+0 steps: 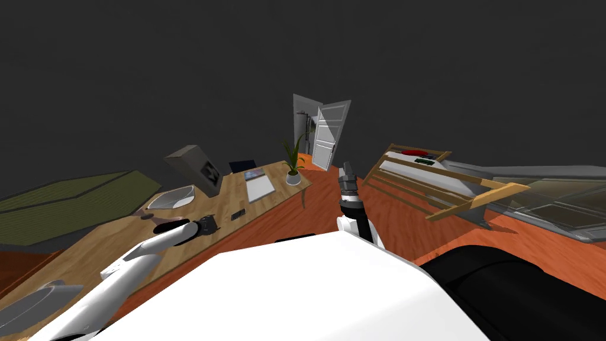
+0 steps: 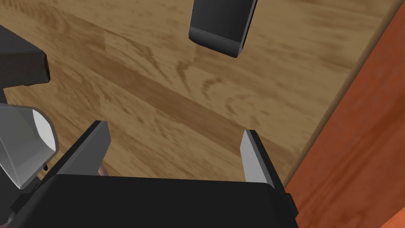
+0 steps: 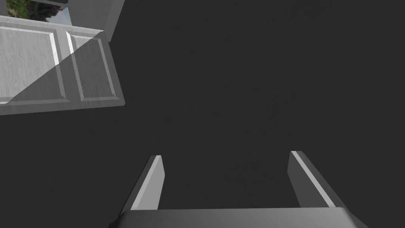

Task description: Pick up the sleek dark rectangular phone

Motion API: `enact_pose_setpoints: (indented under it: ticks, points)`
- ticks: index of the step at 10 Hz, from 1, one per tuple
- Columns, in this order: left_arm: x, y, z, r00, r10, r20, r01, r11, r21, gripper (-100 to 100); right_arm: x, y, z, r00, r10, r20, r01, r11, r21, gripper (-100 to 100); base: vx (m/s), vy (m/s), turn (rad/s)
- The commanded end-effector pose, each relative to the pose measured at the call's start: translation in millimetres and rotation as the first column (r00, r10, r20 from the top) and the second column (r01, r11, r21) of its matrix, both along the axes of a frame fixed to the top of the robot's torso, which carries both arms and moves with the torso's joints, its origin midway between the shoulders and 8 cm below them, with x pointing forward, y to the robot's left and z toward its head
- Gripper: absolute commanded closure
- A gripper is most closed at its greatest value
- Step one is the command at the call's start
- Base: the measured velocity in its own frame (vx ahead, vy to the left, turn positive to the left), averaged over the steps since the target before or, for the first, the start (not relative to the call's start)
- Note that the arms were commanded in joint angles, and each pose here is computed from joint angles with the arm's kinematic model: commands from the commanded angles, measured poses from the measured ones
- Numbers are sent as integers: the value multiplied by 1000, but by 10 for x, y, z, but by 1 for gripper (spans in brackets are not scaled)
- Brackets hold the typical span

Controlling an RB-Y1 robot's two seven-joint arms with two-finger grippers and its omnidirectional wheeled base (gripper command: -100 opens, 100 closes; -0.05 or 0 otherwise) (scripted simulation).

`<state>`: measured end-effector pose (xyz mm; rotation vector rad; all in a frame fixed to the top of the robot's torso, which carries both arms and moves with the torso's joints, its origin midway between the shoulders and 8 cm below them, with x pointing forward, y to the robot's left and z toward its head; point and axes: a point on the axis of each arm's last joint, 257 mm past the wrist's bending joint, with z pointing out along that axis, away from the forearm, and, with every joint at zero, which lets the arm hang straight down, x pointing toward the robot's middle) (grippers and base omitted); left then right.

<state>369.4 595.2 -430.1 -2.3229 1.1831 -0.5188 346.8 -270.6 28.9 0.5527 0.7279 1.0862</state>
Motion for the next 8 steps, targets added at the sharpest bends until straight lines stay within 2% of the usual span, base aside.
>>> enact_pose_setpoints:
  ticks: [1,4,5,7,8]
  points:
    - [-88,26,-78,999,22,-39,-22,1000,-21,-100,0,0,0,1000,0,0,0,1000,0,0,24,15,-142]
    - [-299,79,-207,989,73,-130,-84,993,-83,-100,0,-1,0,1000,0,0,0,1000,0,0,37,26,-160]
    - [-370,74,-249,985,78,-153,-93,992,-91,-100,0,0,0,1000,0,0,0,1000,0,0,36,21,-112]
    - [-514,74,-320,973,101,-208,-128,984,-122,-100,0,0,0,1000,0,0,0,1000,0,0,41,19,-131]
    - [-625,73,-369,961,120,-249,-160,976,-147,-100,0,-1,-1,1000,0,0,0,1000,0,0,42,25,-167]
